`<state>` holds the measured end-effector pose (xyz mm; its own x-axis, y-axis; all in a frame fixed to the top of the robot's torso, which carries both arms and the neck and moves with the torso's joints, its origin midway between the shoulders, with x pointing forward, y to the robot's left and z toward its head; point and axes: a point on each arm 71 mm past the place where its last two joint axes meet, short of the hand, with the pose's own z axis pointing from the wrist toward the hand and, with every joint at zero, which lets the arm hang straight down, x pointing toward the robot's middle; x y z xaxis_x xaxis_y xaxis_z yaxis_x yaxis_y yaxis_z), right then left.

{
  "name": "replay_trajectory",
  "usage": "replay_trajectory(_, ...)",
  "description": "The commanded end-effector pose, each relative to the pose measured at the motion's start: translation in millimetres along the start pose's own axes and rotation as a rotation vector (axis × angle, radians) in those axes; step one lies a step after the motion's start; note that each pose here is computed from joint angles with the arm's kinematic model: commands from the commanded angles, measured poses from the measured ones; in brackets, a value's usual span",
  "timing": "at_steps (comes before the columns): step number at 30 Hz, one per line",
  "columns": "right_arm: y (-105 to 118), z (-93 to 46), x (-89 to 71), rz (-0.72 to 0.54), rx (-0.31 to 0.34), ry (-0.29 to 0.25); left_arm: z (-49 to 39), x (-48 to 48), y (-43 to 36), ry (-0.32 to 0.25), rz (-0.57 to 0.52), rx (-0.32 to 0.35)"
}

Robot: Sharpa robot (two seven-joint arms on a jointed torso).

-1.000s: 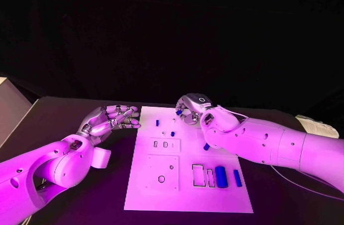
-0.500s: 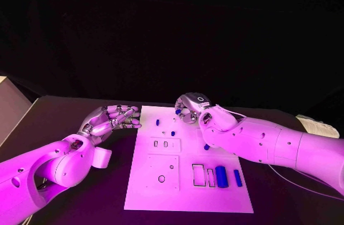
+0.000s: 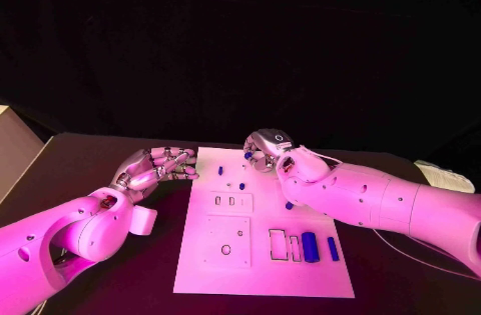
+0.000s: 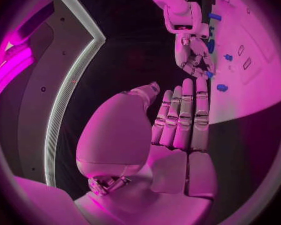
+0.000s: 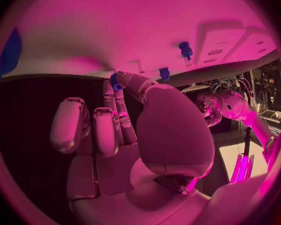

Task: Assemble the parts on the task board

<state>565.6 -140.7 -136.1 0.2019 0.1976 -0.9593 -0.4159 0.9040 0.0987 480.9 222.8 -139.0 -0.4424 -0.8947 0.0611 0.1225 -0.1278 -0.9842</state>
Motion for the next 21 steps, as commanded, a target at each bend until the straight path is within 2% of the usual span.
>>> replay_trajectory(1,-2.0,0.4,2.5,-0.019,-0.003,0.025,0.8,2.9,-0.6,0.025,-0.005,0.006)
replay_trajectory(9,-1.0,1.3,3.7,-0.02,-0.014,0.038,1.0,2.7,-0.3,0.026,-0.005,0.004)
replay_trajectory(21,-4.9,-1.9,-0.8,-0.012,-0.017,0.003,0.7,1.9,-0.1,0.025,-0.004,0.002)
